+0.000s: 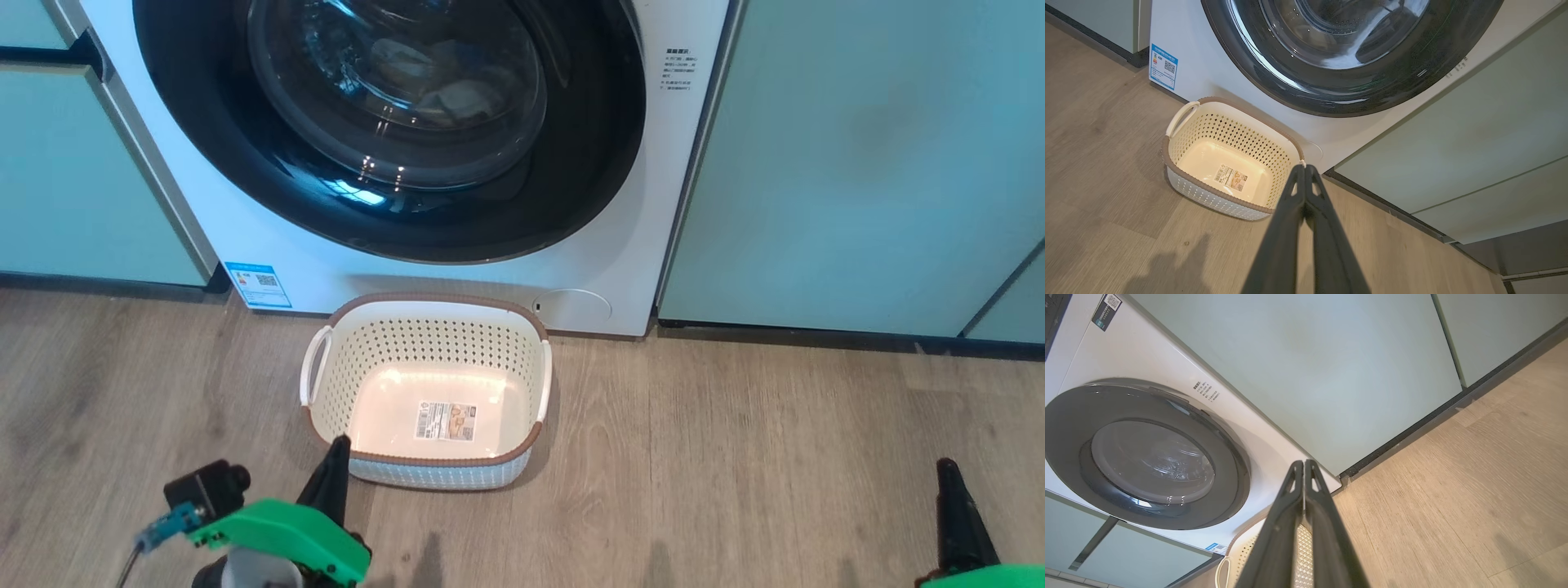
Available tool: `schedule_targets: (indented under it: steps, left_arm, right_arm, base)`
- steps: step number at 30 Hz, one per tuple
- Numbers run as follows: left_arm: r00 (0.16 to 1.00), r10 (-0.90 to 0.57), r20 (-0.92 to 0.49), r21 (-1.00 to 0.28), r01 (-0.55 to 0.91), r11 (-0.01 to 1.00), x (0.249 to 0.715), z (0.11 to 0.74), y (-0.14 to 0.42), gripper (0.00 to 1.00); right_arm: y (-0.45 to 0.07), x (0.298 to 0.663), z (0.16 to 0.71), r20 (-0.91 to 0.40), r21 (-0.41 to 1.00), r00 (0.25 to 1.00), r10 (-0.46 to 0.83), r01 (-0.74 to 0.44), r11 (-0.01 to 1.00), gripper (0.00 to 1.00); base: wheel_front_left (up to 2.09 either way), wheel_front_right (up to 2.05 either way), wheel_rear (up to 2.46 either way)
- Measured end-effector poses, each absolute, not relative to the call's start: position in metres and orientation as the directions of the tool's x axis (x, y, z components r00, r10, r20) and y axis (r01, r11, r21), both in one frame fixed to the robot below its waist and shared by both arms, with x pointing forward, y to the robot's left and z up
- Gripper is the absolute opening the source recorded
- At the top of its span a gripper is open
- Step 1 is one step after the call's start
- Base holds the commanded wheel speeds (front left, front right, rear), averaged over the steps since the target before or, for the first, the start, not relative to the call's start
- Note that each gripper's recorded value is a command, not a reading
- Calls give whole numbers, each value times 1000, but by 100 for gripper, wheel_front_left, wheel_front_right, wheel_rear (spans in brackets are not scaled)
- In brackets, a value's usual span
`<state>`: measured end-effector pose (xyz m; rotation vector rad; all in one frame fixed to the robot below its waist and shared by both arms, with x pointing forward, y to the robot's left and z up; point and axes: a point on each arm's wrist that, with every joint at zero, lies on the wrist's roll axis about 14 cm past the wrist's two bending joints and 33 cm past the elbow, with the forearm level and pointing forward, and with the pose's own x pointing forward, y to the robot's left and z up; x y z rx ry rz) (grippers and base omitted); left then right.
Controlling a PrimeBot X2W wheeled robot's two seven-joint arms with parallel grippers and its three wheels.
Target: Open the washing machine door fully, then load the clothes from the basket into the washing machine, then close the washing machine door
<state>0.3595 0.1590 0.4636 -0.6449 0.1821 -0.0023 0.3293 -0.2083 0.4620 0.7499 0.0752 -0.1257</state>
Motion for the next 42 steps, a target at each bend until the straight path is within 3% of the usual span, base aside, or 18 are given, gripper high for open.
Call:
schedule_targets:
  steps: [42]
  left_arm:
    - [985,-55,-163,-899,-125,421,368,467,173,0]
  right_arm:
    - [-206,350,464,-128,920,990,-60,141,364,0]
  base:
    - [0,0,0]
